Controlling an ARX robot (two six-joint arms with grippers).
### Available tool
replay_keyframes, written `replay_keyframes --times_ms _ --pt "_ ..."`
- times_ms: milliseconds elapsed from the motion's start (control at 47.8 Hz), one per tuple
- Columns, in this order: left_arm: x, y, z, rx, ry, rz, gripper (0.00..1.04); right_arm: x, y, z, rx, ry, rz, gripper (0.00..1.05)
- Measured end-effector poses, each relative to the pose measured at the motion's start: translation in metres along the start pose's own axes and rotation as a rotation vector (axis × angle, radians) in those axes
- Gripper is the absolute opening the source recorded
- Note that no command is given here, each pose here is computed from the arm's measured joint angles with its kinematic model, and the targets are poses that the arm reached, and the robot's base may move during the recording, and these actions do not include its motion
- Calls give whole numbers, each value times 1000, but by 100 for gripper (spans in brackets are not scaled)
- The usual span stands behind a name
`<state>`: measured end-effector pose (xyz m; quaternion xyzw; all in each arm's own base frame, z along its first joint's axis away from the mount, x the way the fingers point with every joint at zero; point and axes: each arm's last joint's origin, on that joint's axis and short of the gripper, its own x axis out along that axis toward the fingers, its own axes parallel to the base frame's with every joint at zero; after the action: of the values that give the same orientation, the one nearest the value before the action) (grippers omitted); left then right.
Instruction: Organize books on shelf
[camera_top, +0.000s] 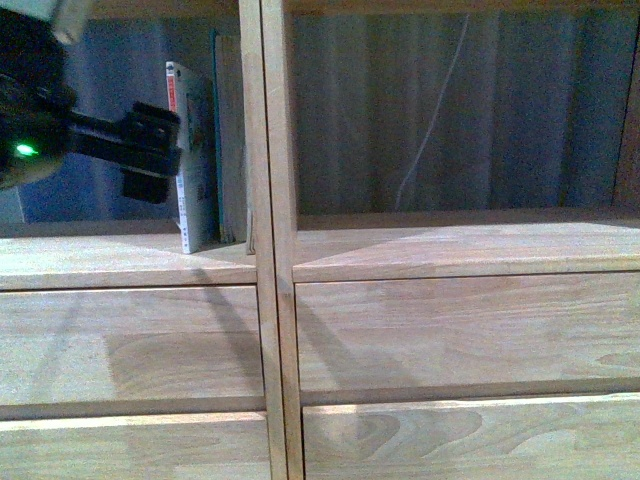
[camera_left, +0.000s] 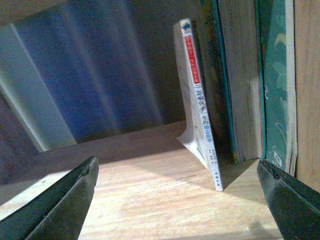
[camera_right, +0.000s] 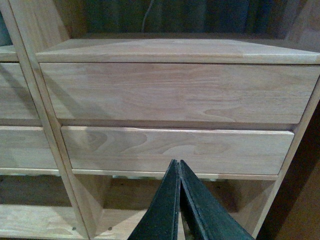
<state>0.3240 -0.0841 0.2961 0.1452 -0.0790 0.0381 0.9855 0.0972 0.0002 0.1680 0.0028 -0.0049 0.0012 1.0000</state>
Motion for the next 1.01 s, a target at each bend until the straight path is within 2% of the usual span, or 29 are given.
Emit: replay_keyframes --times_ms 230,377,524,712,775,859,1005 --pt "-82 36 9 -44 18 132 97 0 0 0 -2 0 0 5" --pt "-137 53 1 -29 52 180 97 0 0 0 -2 0 0 28" --pt "-211 66 -31 38 139 205 97 0 0 0 -2 0 0 62" --pt "-233 68 -63 49 160 257 97 0 0 0 -2 0 0 89" --pt "-236 62 -81 52 204 259 97 0 0 0 -2 0 0 98" --pt "-240 47 -107 25 263 280 97 0 0 0 -2 0 0 97" --pt "-240 27 -103 -113 231 284 97 0 0 0 -2 0 0 98"
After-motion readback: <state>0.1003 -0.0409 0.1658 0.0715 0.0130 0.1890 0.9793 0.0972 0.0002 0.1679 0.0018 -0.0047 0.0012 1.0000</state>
